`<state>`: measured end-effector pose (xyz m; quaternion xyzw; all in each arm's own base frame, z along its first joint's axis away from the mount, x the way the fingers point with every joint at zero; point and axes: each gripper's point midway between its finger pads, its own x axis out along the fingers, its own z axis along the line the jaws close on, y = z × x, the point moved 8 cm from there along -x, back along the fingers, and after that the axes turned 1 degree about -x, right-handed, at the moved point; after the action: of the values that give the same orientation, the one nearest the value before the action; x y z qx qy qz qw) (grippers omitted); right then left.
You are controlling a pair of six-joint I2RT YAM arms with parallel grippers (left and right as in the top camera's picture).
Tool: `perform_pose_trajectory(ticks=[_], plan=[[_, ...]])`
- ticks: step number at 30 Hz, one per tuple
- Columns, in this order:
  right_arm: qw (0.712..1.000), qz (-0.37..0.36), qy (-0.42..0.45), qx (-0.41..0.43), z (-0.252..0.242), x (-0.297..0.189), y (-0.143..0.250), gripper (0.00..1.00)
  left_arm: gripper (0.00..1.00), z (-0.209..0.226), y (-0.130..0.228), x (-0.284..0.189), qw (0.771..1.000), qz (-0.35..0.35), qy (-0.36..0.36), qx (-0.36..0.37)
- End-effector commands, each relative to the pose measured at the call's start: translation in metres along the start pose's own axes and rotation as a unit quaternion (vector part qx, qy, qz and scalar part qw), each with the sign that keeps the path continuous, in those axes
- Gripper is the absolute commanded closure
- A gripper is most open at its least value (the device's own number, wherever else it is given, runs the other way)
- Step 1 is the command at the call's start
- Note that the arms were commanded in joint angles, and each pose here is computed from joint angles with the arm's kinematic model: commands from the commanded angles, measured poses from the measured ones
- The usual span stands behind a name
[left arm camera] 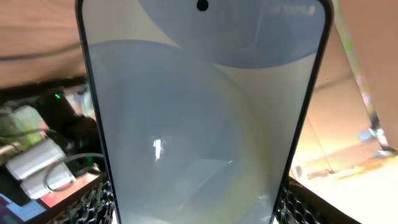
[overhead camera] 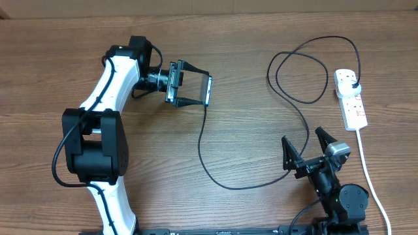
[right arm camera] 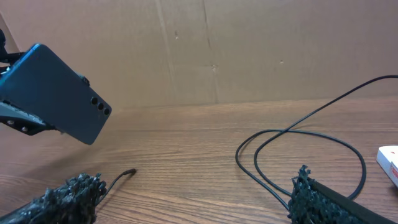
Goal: Plug charger to phone and switch on socket
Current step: 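Hold the phone upright with the left gripper near the cable end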
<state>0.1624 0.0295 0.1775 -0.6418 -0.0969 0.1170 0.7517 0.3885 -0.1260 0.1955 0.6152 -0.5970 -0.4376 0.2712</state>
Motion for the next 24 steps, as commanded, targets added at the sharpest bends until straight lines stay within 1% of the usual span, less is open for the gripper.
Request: perform_pose_trajectory(ticks=[1,3,6,8,12,15,22,24], plan=[[1.000,-0.004,-0.001,-0.002,0.000,0.000,0.001,0.00,0.44,-0.002,-0.004,0.001,0.999,-0.046,-0.027,0.006],[1.000,-0.004,-0.001,-0.002,0.000,0.000,0.001,0.00,0.43,0.004,-0.014,-0.001,0.993,-0.101,-0.057,0.006],[1.000,-0.004,-0.001,-0.002,0.000,0.000,0.001,0.00,0.43,0.010,-0.024,-0.005,0.983,-0.160,-0.090,0.006],[1.000,-0.004,-0.001,-0.002,0.000,0.000,0.001,0.00,0.43,0.012,-0.029,-0.007,0.977,-0.185,-0.104,0.006],[1.000,-0.007,0.012,-0.004,-0.003,0.000,0.001,0.00,0.43,0.015,-0.034,-0.010,0.969,-0.215,-0.121,0.006],[1.000,-0.005,0.013,-0.003,-0.003,0.000,0.001,0.00,0.44,0.018,-0.039,-0.013,0.959,-0.246,-0.140,0.005],[1.000,-0.004,0.012,-0.001,-0.003,0.000,0.001,0.00,0.47,0.023,-0.043,-0.017,0.947,-0.276,-0.161,-0.002],[1.000,-0.015,0.008,0.023,-0.002,0.000,-0.002,0.00,0.46,0.023,-0.044,-0.018,0.945,-0.283,-0.165,-0.002]])
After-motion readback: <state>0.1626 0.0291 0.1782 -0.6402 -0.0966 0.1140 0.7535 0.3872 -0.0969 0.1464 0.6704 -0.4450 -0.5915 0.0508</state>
